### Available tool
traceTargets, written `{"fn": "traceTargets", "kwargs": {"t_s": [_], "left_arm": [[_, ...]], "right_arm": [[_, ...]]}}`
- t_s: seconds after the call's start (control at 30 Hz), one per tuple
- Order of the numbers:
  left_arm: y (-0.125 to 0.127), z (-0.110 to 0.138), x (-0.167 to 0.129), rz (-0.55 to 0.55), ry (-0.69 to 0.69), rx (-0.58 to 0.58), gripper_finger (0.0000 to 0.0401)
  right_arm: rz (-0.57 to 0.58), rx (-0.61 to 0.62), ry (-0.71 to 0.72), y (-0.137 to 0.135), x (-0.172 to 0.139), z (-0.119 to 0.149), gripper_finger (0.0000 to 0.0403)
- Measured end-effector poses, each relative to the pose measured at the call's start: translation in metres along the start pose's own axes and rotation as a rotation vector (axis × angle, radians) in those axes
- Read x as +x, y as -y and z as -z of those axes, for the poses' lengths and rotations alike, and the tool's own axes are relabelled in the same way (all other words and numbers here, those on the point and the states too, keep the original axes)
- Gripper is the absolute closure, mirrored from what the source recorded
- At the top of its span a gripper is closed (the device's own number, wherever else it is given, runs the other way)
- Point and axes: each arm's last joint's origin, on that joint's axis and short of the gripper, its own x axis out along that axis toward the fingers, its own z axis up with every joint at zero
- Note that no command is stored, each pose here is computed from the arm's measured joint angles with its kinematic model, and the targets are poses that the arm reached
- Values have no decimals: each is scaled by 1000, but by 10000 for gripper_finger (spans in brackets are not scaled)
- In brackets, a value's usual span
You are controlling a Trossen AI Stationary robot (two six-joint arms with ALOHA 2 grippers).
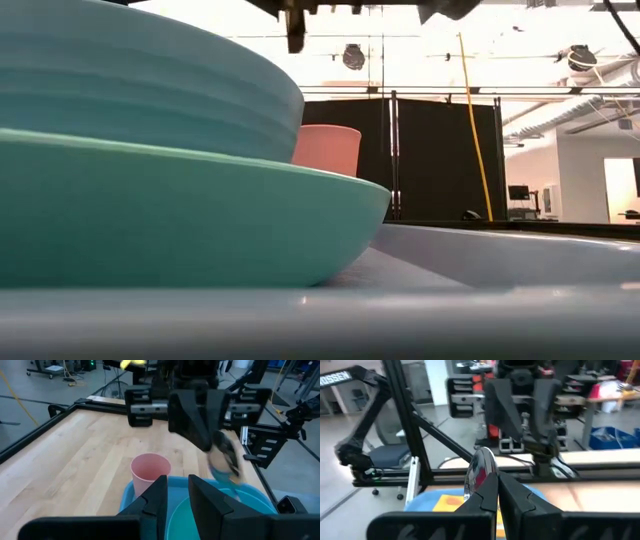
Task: Set up tray
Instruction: Put the orange spoon on top of the yellow table napkin between the orange fork and yellow table knife on the blue tray
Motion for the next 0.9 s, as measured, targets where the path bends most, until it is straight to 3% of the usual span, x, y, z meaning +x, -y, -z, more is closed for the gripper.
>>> {"fn": "traceTargets", "kwargs": {"t_s": [0.23, 0.67, 0.9], "left_arm": [[1, 0, 0, 24, -9, -3, 320], [4, -1, 0, 106, -14, 35, 316], [4, -1, 0, 103, -10, 57, 267]], "right_arm": [[2, -38, -12, 1, 20, 6, 403], [152, -133, -7, 9, 19, 0, 403], [175, -148, 6, 13, 19, -1, 403]]}}
